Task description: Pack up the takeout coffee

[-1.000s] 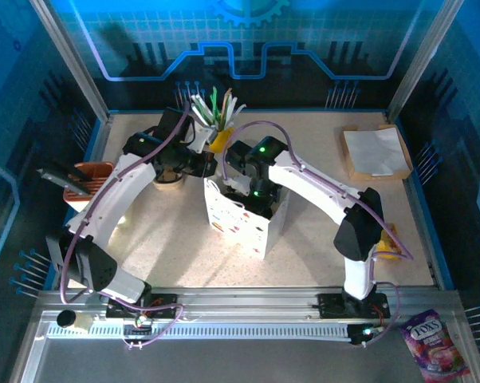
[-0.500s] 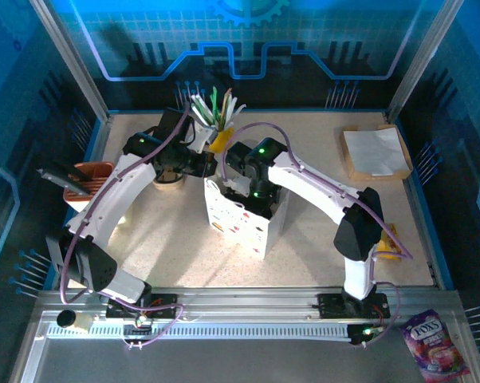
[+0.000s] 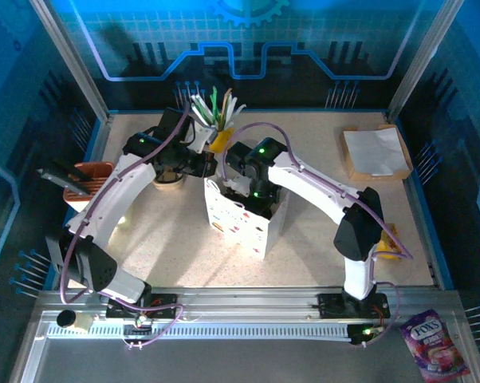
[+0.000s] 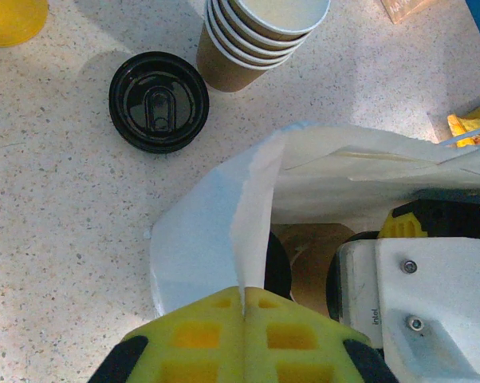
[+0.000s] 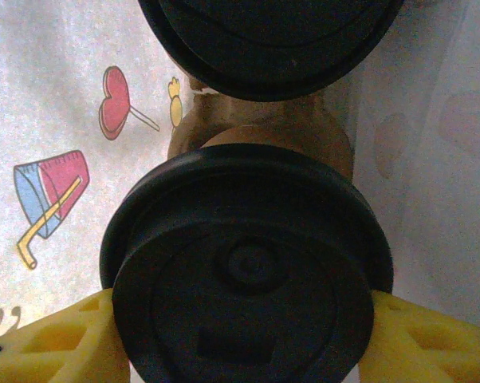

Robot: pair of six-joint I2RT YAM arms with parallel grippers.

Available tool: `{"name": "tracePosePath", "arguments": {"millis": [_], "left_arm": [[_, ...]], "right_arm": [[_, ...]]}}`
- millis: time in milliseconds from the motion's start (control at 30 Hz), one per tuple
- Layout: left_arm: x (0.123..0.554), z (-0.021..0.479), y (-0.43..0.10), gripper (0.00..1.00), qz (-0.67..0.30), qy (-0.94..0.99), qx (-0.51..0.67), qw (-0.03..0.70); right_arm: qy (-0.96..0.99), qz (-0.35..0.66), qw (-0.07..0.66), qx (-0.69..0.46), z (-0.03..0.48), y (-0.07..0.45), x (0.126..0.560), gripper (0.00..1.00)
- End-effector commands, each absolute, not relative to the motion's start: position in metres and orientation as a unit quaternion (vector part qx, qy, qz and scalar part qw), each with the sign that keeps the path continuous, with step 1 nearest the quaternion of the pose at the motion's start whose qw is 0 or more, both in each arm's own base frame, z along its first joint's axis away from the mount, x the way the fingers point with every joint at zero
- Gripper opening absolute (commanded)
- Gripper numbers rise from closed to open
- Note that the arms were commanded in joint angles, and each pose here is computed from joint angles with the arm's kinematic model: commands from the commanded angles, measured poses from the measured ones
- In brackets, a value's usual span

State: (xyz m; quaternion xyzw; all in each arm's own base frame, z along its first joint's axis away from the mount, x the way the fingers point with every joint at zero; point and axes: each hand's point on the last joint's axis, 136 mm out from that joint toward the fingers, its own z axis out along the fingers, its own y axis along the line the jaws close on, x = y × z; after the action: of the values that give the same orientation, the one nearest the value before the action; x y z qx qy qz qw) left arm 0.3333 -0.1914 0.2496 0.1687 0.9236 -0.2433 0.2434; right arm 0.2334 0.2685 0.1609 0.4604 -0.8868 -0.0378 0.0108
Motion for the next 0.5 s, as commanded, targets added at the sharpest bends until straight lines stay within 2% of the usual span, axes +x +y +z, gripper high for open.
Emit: {"name": "tracePosePath", "arguments": {"millis": [0, 467], "left_arm": [[0.3243, 0.2425, -0.1912, 0.0, -0.243, 0.925, 0.179, 0.231], [0.3244, 0.2431, -0.1913, 0.0, -0.243, 0.924, 0.18, 0.233]], "right_arm": [[-0.885, -0.047, 0.005, 0.464, 0.17, 0.2672, 0.2295, 0.46], [-0.885, -0.047, 0.005, 0.464, 0.1712, 0.2663, 0.2287, 0.46]]}}
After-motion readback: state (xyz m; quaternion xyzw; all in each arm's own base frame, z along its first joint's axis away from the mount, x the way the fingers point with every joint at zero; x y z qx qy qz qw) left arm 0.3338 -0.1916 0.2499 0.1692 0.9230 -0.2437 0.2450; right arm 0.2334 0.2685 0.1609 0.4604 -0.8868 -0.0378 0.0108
